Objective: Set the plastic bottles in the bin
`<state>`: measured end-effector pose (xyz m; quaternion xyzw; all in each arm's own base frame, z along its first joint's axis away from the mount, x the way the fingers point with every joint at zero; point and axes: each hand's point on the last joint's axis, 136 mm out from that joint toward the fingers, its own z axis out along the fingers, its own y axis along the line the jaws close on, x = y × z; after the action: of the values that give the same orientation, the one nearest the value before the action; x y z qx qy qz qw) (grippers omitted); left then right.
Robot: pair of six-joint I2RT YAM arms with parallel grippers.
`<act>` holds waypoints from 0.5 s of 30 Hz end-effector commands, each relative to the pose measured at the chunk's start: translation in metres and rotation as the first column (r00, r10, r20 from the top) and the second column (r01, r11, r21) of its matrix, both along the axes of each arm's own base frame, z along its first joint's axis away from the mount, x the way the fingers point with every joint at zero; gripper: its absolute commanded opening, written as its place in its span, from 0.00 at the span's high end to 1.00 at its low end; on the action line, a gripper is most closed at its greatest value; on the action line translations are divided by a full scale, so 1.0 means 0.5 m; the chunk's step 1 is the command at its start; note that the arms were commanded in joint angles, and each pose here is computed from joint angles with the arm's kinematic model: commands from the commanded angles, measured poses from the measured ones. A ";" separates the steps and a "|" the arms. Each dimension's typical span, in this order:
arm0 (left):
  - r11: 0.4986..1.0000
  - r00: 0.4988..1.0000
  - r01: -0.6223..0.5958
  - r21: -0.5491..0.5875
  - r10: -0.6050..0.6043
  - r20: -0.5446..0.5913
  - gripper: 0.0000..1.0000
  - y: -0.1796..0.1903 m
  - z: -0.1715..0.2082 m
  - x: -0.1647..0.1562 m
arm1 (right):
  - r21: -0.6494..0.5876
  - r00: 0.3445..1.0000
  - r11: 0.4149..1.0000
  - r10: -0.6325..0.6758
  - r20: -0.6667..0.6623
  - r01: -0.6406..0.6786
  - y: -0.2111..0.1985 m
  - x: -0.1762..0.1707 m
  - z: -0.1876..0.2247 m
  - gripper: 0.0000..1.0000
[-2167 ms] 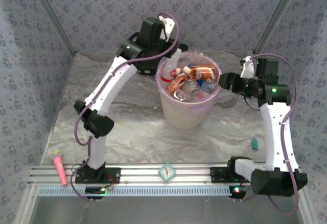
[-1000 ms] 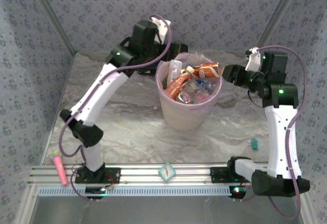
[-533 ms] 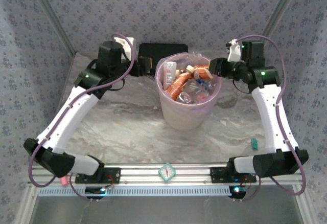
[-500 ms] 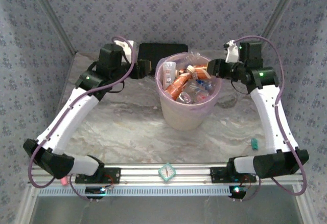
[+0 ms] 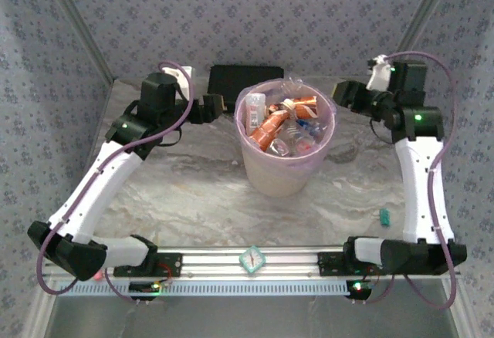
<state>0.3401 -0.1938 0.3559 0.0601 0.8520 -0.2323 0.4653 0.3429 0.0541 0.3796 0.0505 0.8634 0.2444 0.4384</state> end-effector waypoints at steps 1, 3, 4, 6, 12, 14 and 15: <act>1.000 1.000 -0.023 0.006 0.023 0.013 0.01 0.020 -0.005 0.010 | -0.001 0.997 1.000 0.001 -0.074 -0.001 -0.013 -0.030 -0.045 0.41; 0.995 0.997 -0.077 0.058 0.076 0.015 0.00 0.053 -0.021 0.013 | -0.050 0.993 0.996 -0.076 -0.094 0.071 -0.051 -0.030 -0.075 0.34; 0.990 0.994 -0.109 0.090 0.108 0.015 0.00 0.074 -0.032 0.015 | -0.086 0.986 0.989 -0.132 -0.104 0.123 -0.078 -0.027 -0.099 0.29; 0.968 0.981 -0.194 0.160 0.193 0.021 0.00 0.124 -0.062 0.022 | -0.140 0.970 0.972 -0.208 -0.127 0.190 -0.121 -0.023 -0.144 0.15; 0.776 0.882 -0.456 0.436 0.460 0.104 0.00 0.293 -0.170 0.032 | -0.227 0.918 0.914 -0.373 -0.137 0.337 -0.212 -0.009 -0.244 0.01; 0.722 0.848 -0.501 0.478 0.519 0.105 0.00 0.340 -0.211 0.031 | -0.282 0.889 0.886 -0.424 -0.175 0.367 -0.236 -0.016 -0.306 0.01; 0.719 0.849 -0.495 0.488 0.520 0.094 0.00 0.355 -0.240 0.032 | -0.308 0.874 0.869 -0.452 -0.179 0.387 -0.248 -0.017 -0.330 0.01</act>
<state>0.3548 -0.0553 0.2413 -0.0417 0.8940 0.0481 0.4436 0.3298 -0.0441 0.2262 0.1889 0.9116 0.0833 0.3555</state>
